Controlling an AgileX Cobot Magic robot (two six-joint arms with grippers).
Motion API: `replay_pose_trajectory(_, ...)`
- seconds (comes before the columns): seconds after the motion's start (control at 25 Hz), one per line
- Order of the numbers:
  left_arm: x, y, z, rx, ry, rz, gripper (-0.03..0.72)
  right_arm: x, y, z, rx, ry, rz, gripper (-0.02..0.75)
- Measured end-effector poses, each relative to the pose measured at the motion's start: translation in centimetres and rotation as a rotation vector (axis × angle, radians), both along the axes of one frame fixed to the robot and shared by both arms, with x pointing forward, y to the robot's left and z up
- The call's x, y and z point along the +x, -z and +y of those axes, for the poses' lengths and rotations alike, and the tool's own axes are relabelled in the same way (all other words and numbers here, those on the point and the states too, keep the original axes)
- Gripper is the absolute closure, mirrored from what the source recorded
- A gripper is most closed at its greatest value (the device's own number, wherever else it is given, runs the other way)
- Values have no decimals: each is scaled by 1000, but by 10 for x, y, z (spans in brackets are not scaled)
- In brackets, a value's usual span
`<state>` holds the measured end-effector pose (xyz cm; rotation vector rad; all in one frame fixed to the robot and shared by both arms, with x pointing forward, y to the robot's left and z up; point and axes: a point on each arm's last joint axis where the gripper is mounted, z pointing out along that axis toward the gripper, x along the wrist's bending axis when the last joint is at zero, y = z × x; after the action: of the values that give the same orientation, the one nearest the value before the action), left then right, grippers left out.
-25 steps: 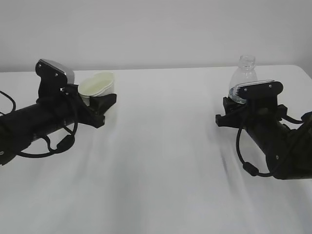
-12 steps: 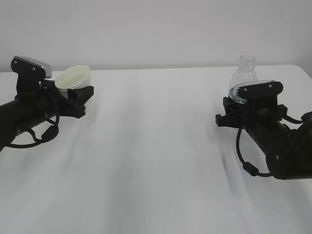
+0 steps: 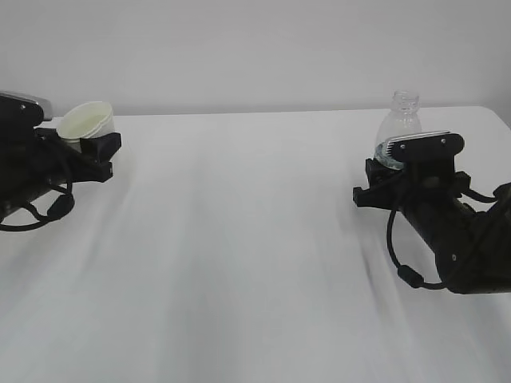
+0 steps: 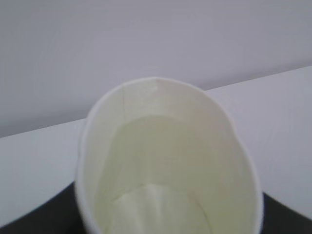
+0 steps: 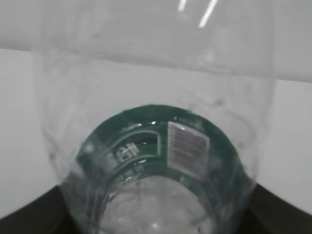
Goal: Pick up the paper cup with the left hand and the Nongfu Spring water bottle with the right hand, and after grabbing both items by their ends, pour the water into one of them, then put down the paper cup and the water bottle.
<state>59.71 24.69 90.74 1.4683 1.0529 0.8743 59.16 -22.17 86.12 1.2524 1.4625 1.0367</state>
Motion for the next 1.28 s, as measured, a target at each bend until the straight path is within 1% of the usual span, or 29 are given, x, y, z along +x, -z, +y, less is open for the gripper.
replay_pose_trajectory(0.28, 2, 4, 6, 16, -40, 3, 271, 0, 0, 0, 1, -3, 0, 271)
replay_pose_trajectory(0.36, 2, 10, 8, 22, -53, 16, 271, 0, 0, 0, 0, -4, 0, 271)
replay_pose_trajectory(0.6, 3, 30, 11, 8, -99, 36, 271, 0, 0, 1, 2, -10, -1, 271)
replay_pose_trajectory(0.84, 4, 39, 17, 27, -156, 36, 272, 0, 0, 1, 3, -16, -1, 271)
replay_pose_trajectory(1.0, 4, 46, 19, 25, -183, 31, 272, 0, 0, 1, 6, -15, -1, 271)
replay_pose_trajectory(1.16, 3, 55, 21, 26, -201, 51, 272, 0, 0, 1, 6, -15, -1, 271)
replay_pose_trajectory(1.28, 3, 55, 22, 21, -218, 53, 272, 0, 0, 1, 7, -15, 1, 271)
